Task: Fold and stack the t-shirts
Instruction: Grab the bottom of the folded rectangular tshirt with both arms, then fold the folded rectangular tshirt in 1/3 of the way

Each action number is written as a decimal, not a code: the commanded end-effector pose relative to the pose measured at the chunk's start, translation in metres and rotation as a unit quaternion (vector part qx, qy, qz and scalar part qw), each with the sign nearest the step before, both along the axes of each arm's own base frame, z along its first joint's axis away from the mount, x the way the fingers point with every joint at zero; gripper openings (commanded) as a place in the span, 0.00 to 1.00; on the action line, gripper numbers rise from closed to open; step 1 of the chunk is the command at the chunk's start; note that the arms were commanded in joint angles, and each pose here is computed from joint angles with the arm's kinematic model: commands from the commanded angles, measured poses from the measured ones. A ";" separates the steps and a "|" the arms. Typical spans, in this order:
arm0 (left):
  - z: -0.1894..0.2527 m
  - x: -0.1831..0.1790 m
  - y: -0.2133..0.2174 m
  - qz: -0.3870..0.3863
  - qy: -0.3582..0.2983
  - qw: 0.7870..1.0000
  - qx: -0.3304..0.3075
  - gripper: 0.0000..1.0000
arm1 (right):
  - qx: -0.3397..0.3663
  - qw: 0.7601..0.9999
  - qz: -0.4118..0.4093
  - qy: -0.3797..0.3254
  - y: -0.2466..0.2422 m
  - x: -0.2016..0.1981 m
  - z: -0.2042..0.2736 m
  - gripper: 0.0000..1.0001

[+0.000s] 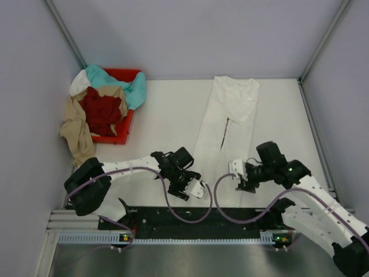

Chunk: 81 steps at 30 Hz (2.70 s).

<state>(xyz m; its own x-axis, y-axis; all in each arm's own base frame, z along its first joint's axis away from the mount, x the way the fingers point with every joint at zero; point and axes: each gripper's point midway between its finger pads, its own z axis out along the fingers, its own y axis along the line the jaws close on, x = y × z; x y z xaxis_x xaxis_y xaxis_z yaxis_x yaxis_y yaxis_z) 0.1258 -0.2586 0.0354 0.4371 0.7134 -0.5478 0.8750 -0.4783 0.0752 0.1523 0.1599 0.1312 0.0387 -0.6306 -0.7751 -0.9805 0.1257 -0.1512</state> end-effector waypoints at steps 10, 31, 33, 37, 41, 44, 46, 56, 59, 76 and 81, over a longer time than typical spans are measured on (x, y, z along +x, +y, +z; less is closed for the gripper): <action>-0.031 -0.009 0.010 -0.019 -0.003 0.996 0.081 0.38 | -0.180 0.925 0.334 -0.025 -0.004 -0.077 -0.099 0.46; 0.037 0.015 -0.010 0.117 0.047 0.991 0.034 0.00 | -0.150 0.966 0.206 -0.048 0.012 -0.038 -0.080 0.00; 0.053 0.037 -0.020 0.155 0.052 0.986 0.020 0.00 | -0.128 0.977 0.158 -0.060 0.014 -0.014 -0.066 0.00; 0.076 0.088 -0.033 0.230 0.069 0.971 -0.011 0.00 | -0.071 0.990 0.067 -0.100 0.023 0.036 -0.027 0.00; 0.090 0.138 -0.042 0.276 0.057 0.959 -0.025 0.00 | -0.003 0.989 -0.045 -0.138 0.015 0.095 0.005 0.00; 0.100 0.170 -0.058 0.290 0.039 0.955 -0.035 0.00 | 0.041 0.987 -0.107 -0.112 0.009 0.129 0.016 0.00; 0.099 0.193 -0.068 0.307 0.021 0.951 -0.036 0.00 | 0.047 0.983 -0.148 -0.097 -0.001 0.154 0.016 0.00; 0.085 0.281 -0.098 0.375 -0.046 0.924 -0.051 0.00 | 0.020 0.951 -0.301 -0.069 -0.064 0.222 -0.008 0.00; 0.083 0.293 -0.105 0.380 -0.053 0.922 -0.056 0.00 | 0.006 0.947 -0.317 -0.061 -0.070 0.230 -0.019 0.00; 0.045 0.318 -0.108 0.402 -0.072 0.912 -0.023 0.00 | -0.024 0.908 -0.418 -0.001 -0.100 0.267 -0.051 0.00; 0.033 0.329 -0.103 0.419 -0.090 0.904 -0.008 0.12 | -0.040 0.900 -0.435 0.016 -0.106 0.280 -0.057 0.01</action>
